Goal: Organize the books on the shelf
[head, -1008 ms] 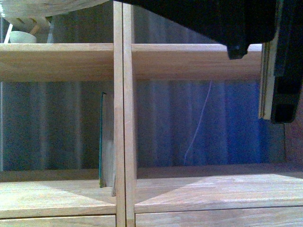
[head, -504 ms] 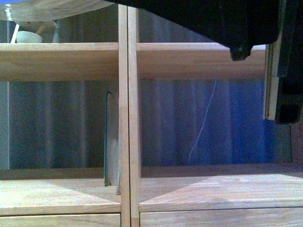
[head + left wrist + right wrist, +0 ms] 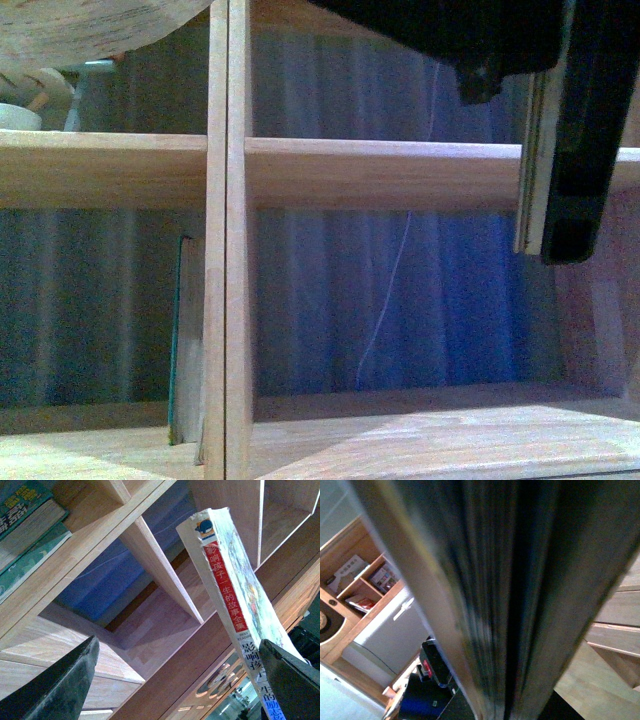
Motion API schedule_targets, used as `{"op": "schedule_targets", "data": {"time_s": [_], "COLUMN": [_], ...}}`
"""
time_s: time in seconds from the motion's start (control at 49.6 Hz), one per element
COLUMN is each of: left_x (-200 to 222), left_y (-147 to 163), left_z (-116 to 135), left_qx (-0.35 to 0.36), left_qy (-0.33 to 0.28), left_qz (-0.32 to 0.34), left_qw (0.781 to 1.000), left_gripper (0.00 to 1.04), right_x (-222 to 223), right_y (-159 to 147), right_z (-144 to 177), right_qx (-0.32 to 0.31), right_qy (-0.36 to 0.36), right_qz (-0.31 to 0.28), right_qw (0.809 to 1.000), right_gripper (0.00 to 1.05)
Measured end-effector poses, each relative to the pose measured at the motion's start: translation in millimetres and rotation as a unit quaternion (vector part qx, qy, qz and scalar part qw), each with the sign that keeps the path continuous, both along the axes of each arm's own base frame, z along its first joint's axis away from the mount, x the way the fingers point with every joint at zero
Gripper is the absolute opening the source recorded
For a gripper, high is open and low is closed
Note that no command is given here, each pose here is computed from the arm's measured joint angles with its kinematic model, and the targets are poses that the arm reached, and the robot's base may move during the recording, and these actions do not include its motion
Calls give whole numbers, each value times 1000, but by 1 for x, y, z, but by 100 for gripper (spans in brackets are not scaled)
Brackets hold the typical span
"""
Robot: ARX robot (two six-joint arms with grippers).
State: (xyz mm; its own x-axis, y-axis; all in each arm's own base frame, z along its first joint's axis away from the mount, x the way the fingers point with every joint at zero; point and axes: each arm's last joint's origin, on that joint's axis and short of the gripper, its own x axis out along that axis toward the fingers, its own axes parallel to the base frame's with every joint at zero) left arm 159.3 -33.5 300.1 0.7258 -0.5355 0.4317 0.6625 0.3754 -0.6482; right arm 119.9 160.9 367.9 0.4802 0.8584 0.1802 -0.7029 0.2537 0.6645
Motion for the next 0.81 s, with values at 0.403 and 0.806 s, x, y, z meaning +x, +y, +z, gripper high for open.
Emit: {"op": "schedule_targets", "data": {"time_s": [0.403, 0.806], "left_x": [0, 1], "left_y": [0, 2], "left_z": [-1, -5], "left_qx": [7, 17], "left_qy": [-4, 0], "left_qz": [9, 13], "left_qw": [1000, 1000], "left_gripper": [97, 97], "right_x": [55, 132], "right_y": [-4, -15], "right_z": [-16, -7], "right_qx": [-29, -53], "right_qy": [11, 35], "right_qz": [-27, -115], "right_qw": [999, 991], "right_gripper": [7, 7]}}
